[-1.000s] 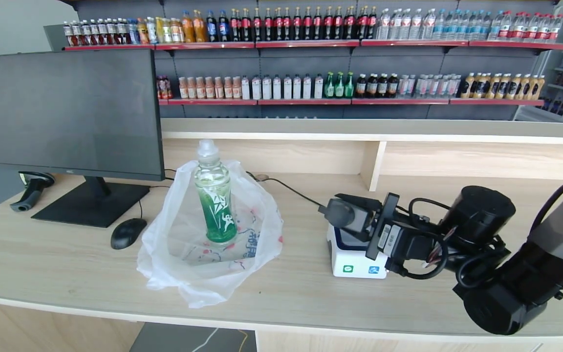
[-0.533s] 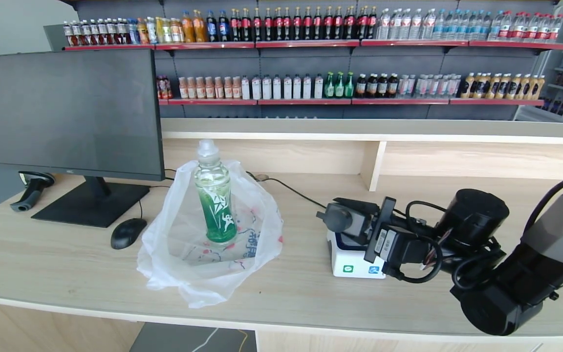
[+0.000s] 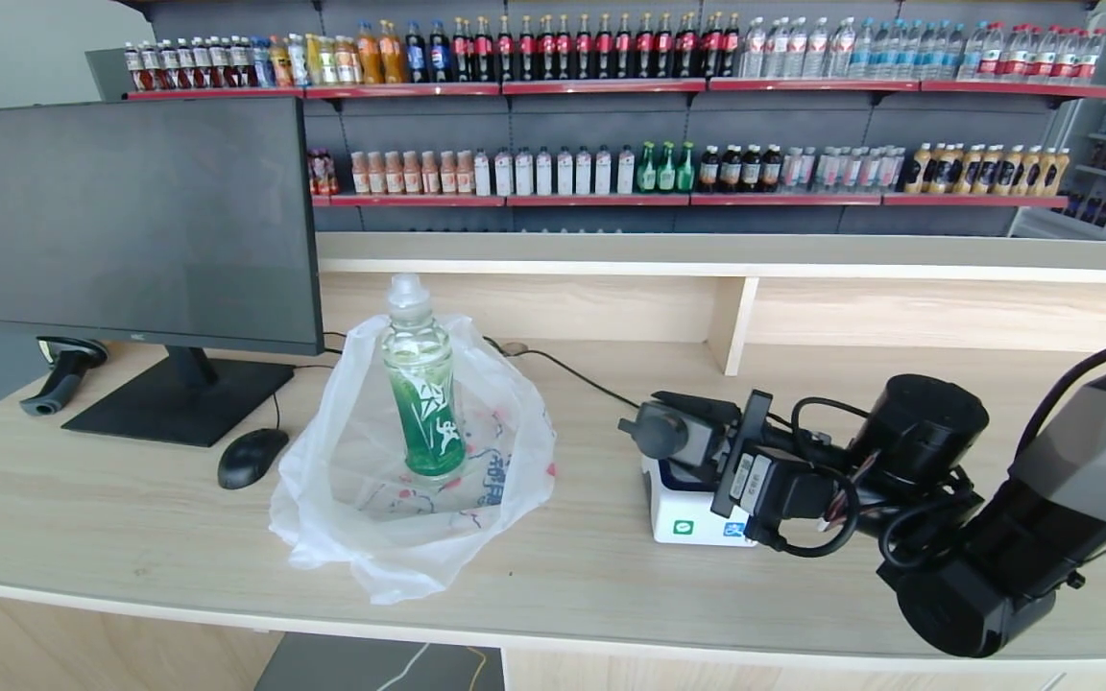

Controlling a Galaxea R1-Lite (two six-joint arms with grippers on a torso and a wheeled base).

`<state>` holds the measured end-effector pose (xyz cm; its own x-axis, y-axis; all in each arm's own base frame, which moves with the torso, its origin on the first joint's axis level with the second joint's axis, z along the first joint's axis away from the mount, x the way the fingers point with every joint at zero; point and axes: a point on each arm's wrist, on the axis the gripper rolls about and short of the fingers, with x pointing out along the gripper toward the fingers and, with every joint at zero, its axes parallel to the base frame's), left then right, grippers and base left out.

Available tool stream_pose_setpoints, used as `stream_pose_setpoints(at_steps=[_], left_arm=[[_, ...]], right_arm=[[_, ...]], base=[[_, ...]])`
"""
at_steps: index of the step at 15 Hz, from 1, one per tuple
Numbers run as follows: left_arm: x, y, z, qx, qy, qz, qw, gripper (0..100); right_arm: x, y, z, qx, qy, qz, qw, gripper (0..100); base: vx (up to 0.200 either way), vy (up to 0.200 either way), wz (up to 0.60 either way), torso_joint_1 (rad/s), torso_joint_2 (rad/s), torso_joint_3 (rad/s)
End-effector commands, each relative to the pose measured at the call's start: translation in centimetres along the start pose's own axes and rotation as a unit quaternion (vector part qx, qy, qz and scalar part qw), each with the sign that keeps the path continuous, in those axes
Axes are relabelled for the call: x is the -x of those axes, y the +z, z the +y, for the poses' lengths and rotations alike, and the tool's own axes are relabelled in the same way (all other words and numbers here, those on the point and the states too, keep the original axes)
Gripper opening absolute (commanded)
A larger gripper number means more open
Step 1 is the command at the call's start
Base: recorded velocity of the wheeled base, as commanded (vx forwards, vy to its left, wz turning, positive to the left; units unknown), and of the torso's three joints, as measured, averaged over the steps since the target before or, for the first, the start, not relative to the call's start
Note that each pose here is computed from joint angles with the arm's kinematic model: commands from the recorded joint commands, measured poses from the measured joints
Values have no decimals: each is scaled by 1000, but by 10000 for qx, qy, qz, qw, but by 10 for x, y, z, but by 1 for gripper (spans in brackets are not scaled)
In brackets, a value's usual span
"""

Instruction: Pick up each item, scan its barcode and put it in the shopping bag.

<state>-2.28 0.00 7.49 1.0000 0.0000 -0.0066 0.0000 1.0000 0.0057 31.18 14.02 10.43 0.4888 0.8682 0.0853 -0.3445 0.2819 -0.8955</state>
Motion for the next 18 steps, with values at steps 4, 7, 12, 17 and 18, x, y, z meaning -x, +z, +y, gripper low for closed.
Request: stream_pose_setpoints(at_steps=[4, 7, 12, 17, 18], left_arm=[[0, 0, 0, -2, 0, -2, 10000, 100], [0, 0, 0, -2, 0, -2, 10000, 100], [0, 0, 0, -2, 0, -2, 10000, 100], [0, 0, 0, 6, 0, -2, 10000, 100], [0, 0, 0, 6, 0, -2, 10000, 100]], right_arm=[[-1, -3, 4, -41, 49, 27, 10000, 0], [-1, -3, 2, -9, 19, 18, 10000, 0], [1, 5, -7, 109, -81, -48, 9999, 0], [6, 25, -31, 208, -377, -234, 9988, 0], [6, 27, -33, 220, -404, -260, 9986, 0]], base=[[0, 0, 0, 0, 0, 0], [0, 0, 0, 0, 0, 0], [0, 0, 0, 0, 0, 0], [0, 0, 0, 0, 0, 0], [0, 0, 0, 0, 0, 0]])
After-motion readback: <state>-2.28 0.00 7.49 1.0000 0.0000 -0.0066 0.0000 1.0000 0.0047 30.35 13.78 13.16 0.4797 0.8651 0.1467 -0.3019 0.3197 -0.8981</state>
